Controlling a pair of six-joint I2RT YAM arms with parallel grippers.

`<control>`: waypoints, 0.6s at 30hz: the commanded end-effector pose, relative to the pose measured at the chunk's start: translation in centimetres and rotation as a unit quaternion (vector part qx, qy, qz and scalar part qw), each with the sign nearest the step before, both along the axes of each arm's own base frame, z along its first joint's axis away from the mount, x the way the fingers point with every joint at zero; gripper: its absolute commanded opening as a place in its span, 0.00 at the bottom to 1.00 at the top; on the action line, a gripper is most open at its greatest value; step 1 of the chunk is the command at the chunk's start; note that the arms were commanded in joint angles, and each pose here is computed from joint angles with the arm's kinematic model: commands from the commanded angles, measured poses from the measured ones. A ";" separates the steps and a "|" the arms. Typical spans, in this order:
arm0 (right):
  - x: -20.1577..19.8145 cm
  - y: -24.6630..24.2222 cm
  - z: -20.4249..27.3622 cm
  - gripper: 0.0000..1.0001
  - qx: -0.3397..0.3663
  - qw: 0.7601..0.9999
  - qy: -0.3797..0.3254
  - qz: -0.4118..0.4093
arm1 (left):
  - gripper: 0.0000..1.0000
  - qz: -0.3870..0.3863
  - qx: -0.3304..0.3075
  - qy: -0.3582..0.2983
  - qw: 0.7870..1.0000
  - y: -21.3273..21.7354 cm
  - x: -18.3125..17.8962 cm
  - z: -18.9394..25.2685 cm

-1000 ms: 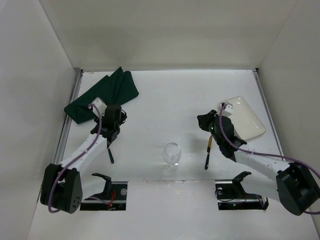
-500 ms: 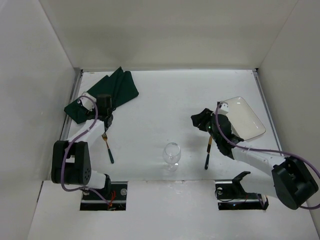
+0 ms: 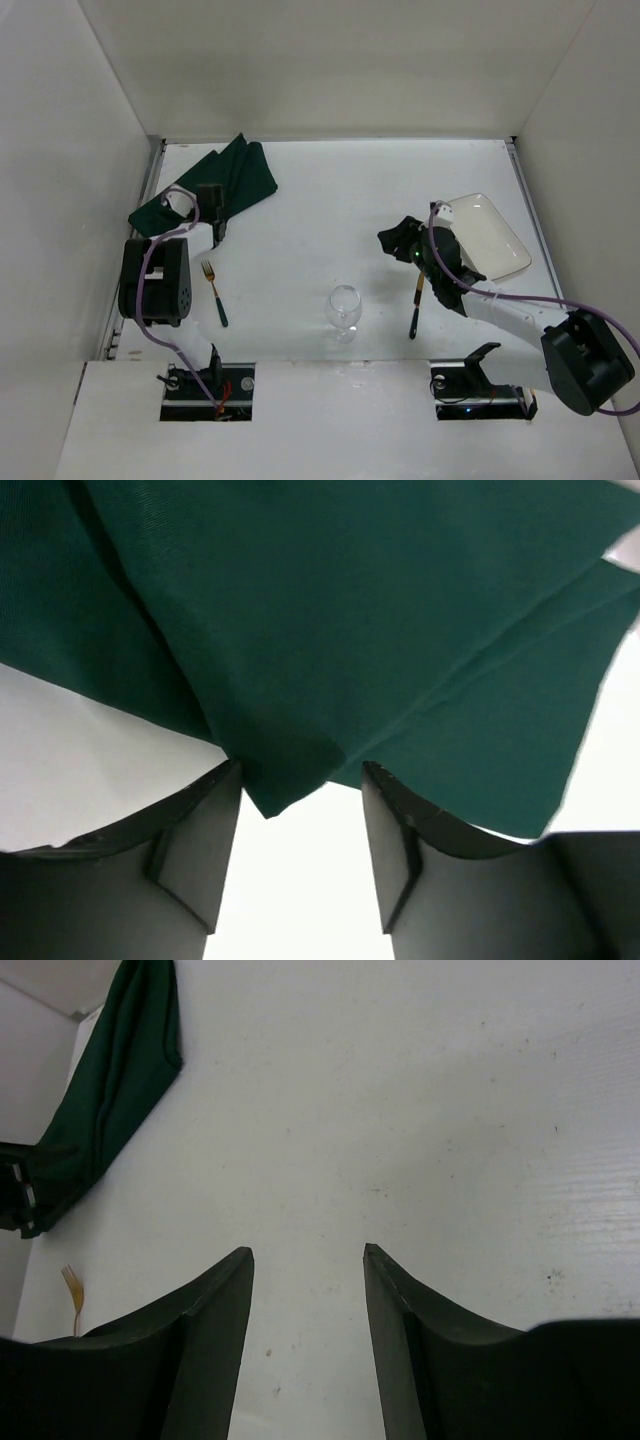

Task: Set the dinner table for one person

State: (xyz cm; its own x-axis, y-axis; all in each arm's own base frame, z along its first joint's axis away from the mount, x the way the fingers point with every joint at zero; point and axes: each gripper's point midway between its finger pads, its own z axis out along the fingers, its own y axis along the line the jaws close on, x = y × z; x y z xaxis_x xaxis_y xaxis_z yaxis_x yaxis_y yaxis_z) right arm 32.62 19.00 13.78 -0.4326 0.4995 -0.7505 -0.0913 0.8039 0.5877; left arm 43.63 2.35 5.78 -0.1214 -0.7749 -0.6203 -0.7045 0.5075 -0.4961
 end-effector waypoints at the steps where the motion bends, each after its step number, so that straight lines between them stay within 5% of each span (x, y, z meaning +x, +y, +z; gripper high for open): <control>1: 0.8 0.6 2.9 0.54 0.018 0.999 -0.036 0.009 | 0.45 0.011 -0.026 -0.038 0.999 -0.3 2.0 1.3; 8: 1.0 0.7 3.0 0.55 0.019 0.999 -0.037 0.007 | 0.14 -0.021 -0.028 -0.036 0.999 -2.1 5.3 0.3; 18: 1.1 0.2 2.7 0.56 0.016 0.999 -0.034 0.001 | 0.03 -0.144 -0.040 -0.055 0.987 -12.5 9.1 1.2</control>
